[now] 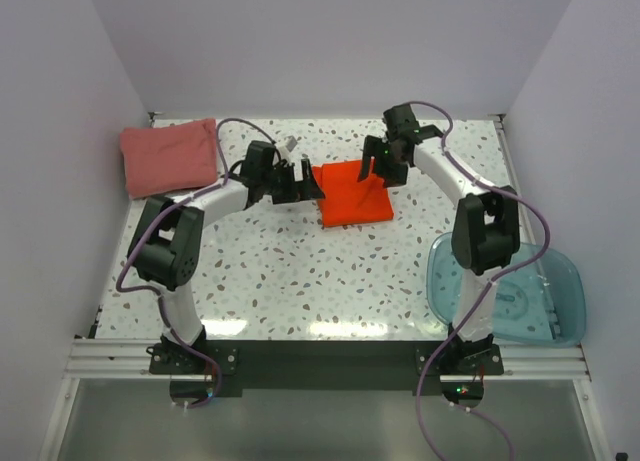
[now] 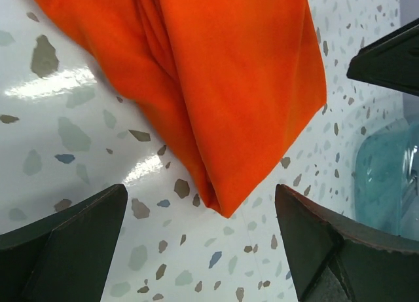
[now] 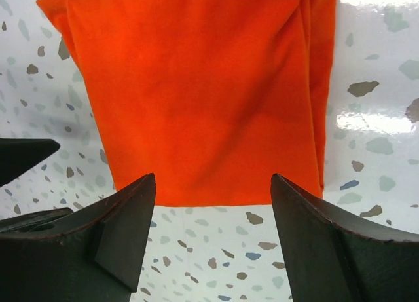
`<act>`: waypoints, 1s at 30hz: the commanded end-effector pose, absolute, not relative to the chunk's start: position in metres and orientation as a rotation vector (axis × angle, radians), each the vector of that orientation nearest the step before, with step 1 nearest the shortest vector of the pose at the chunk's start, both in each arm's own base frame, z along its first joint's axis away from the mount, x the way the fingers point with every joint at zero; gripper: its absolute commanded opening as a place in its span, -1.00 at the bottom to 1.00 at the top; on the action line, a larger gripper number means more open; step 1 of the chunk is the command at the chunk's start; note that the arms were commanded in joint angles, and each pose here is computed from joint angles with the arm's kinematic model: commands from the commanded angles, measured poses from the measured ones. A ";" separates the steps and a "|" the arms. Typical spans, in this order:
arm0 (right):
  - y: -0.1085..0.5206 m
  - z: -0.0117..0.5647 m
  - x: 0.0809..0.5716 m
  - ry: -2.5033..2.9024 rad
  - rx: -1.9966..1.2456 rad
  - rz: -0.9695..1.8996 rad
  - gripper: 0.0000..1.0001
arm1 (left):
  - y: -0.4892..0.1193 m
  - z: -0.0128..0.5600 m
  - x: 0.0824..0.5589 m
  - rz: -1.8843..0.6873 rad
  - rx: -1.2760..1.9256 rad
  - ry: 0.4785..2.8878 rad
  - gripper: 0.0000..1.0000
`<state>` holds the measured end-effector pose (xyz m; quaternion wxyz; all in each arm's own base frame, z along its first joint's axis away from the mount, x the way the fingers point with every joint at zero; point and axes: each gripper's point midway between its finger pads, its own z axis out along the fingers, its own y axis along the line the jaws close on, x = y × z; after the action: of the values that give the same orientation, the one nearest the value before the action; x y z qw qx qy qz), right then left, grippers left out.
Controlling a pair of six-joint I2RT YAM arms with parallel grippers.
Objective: Fold and stack the t-shirts
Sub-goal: Neatly place the folded tshirt to the corner
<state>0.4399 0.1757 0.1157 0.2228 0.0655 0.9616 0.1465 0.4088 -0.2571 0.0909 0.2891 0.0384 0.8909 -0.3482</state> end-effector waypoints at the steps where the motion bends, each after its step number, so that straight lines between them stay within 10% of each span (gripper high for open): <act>1: 0.187 0.124 0.452 2.595 0.129 0.470 0.47 | -0.273 0.129 0.411 -1.095 0.182 2.208 1.00; 30: 0.176 0.002 0.412 2.921 0.114 0.313 0.44 | -0.284 0.017 0.440 -1.128 -0.030 2.318 1.00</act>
<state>0.4420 0.1812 0.0302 0.1575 0.0494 0.9782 0.1258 0.4362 -0.2865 0.0503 0.2956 0.0174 0.8468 -0.4419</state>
